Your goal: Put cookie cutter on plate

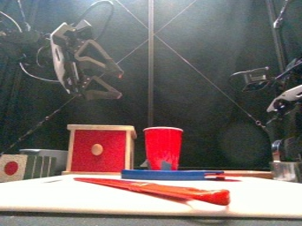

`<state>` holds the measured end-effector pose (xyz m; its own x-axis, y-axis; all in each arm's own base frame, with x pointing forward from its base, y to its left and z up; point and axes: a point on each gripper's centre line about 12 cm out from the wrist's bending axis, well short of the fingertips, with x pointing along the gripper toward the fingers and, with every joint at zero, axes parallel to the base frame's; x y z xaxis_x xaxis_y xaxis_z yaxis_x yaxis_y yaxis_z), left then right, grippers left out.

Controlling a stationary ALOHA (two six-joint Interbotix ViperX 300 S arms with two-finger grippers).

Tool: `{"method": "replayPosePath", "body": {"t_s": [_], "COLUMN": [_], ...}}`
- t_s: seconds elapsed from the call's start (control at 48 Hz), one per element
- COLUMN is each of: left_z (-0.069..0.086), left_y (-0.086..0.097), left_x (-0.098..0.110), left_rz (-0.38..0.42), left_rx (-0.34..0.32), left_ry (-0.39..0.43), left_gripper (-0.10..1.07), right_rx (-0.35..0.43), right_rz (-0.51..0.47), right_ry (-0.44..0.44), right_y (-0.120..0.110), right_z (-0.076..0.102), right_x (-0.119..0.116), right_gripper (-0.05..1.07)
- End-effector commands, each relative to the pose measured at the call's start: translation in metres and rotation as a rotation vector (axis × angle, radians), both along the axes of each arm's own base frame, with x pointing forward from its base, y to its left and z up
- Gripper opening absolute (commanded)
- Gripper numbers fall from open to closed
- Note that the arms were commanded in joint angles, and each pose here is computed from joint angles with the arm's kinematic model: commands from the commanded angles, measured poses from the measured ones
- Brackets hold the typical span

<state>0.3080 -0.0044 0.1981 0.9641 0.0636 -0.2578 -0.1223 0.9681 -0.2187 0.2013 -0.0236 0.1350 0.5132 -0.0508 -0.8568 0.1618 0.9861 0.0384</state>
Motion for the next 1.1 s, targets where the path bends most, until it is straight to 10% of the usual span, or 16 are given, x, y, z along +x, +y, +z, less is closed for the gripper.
{"method": "replayPosePath", "body": {"t_s": [0.0,0.417,1.083], "left_z": [0.006,0.006,0.006], "left_y": [0.000,0.000,0.000], "left_x": [0.003,0.003,0.003], "left_rz": [0.001,0.001,0.000], "left_rx": [0.000,0.000,0.002], "left_ry": [-0.024,-0.024,-0.026], "left_gripper": [0.97,0.97,0.97], "right_rx": [-0.011,-0.110,-0.078], "right_rz": [-0.002,-0.208,-0.356], "right_ry": [-0.059,-0.380,-0.152], "right_y": [-0.002,-0.062,-0.126], "right_z": [0.015,0.086,0.029], "right_x": [0.008,0.040,0.073], "right_gripper": [0.37,0.34,0.64]}}
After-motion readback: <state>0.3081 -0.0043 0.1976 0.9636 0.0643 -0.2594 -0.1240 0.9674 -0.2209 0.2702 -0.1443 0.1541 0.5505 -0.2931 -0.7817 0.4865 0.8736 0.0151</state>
